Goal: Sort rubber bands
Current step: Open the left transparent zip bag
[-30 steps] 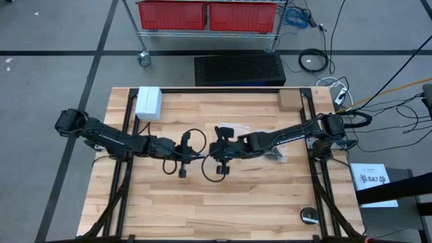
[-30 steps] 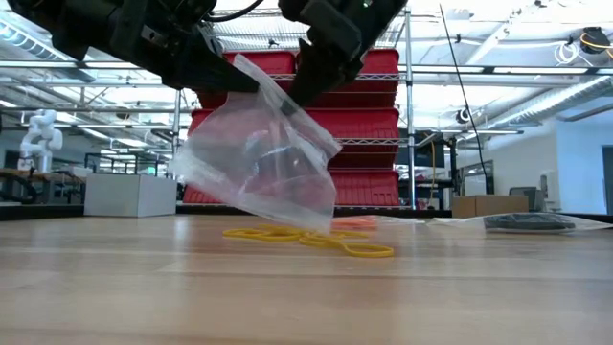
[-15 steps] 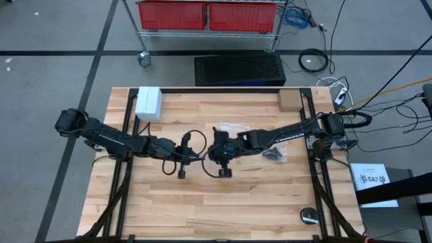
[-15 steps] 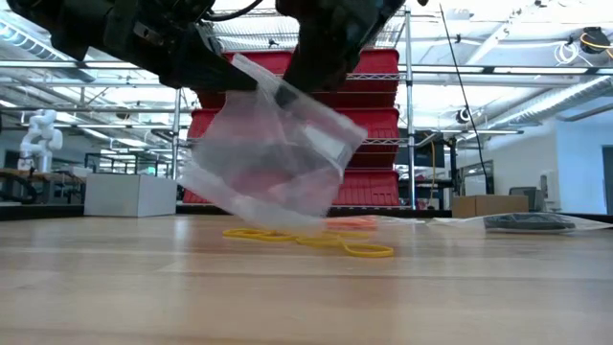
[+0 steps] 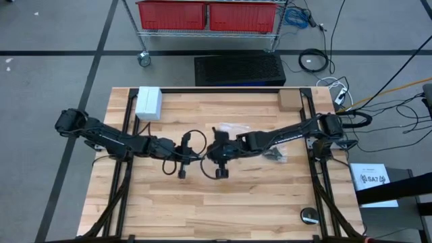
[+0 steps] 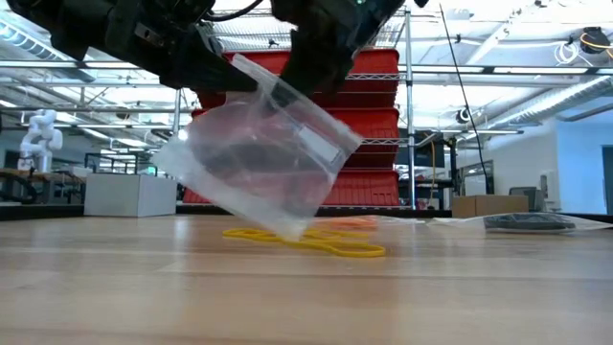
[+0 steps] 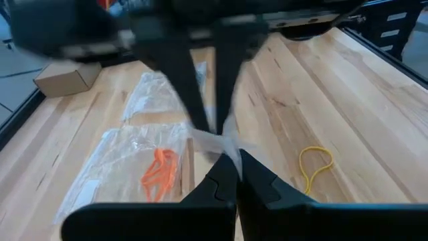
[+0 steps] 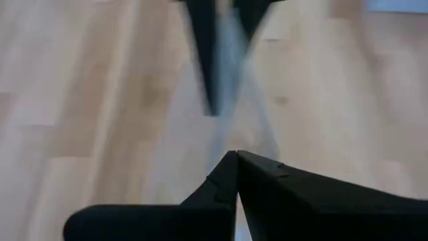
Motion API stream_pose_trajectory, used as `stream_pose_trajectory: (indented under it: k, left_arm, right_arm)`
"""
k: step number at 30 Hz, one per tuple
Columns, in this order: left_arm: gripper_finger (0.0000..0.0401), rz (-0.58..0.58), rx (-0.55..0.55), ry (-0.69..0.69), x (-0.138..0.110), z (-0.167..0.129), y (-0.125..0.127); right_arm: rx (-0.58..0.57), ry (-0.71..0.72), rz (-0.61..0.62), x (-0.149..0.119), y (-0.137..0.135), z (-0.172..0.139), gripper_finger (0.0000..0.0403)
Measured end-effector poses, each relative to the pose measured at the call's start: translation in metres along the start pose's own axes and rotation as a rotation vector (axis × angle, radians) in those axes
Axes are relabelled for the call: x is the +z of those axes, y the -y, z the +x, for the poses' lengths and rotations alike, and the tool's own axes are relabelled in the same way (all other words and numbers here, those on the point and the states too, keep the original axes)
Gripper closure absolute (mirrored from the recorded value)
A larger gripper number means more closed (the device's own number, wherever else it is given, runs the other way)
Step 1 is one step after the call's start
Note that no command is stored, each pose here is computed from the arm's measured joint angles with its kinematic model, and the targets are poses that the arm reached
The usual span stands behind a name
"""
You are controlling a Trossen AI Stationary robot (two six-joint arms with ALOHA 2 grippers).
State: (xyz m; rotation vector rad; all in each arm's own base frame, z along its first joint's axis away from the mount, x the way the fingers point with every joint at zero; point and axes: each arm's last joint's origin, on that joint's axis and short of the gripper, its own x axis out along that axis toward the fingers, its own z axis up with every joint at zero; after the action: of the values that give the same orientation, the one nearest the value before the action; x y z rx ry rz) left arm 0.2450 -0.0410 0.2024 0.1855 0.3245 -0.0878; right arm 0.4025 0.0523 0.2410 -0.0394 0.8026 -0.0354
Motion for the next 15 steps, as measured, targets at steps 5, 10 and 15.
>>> stream_pose_trajectory:
  k: [5,10,15]
  left_arm:
    - [0.0401,0.0,-0.001,-0.003,0.0,0.0,0.0]
    - [0.0401,0.001,-0.002,-0.011,-0.001,0.0,0.0]
    - [0.0401,0.002,0.015,-0.024,-0.002,0.0,0.0]
  right_arm:
    - [0.112,-0.029,-0.009,-0.008,-0.005,0.025,0.0403]
    - [0.088,-0.083,-0.014,-0.019,-0.009,0.044,0.0403]
    - [0.05,-0.039,-0.028,-0.013,-0.015,0.034,0.0403]
